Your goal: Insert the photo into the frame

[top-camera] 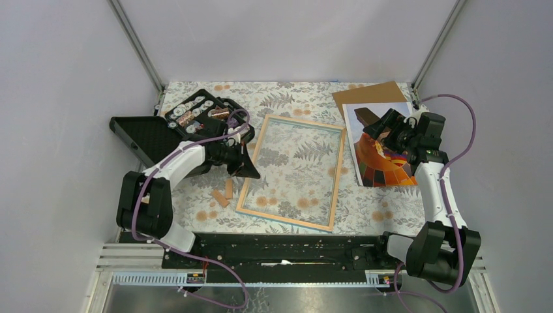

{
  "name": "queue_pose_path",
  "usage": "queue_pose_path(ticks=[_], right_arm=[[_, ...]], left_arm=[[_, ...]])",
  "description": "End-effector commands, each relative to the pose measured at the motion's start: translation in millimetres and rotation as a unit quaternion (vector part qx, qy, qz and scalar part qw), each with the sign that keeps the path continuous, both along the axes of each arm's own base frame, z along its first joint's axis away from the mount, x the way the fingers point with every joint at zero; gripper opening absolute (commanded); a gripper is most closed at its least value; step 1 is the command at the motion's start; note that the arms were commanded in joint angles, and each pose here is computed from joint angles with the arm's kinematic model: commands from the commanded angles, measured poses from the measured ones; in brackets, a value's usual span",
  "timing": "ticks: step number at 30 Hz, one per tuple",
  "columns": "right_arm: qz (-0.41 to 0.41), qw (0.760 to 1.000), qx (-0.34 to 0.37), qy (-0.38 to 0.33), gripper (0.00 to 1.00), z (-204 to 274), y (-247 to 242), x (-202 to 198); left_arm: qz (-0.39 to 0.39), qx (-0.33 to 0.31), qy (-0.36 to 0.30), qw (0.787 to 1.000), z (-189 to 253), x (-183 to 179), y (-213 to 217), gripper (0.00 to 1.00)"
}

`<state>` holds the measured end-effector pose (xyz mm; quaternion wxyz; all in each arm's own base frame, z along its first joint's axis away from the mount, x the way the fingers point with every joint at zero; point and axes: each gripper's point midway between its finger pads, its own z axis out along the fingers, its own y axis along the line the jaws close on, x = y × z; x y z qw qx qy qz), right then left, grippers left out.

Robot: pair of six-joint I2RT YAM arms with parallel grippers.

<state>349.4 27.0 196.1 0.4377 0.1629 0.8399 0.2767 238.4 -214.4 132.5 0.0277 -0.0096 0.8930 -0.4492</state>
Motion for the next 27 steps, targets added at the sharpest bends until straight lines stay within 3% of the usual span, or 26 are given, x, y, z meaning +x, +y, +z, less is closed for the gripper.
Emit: queue_pose_path(ticks=[1,18,27], right_arm=[[0.015,1.000,-0.004,-0.022,1.00,10,6,4],[0.018,1.000,0.000,-0.022,1.00,11,7,5],[0.020,1.000,0.000,-0.022,1.00,10,8,4]], left_arm=[[-0.007,-0.031,-0.018,0.999,19,-7,-3,0.00],[0.007,-0.077,0.001,0.997,31,-17,-11,0.00],[0.000,-0.065,0.008,0.998,17,-27,-10,0.00]])
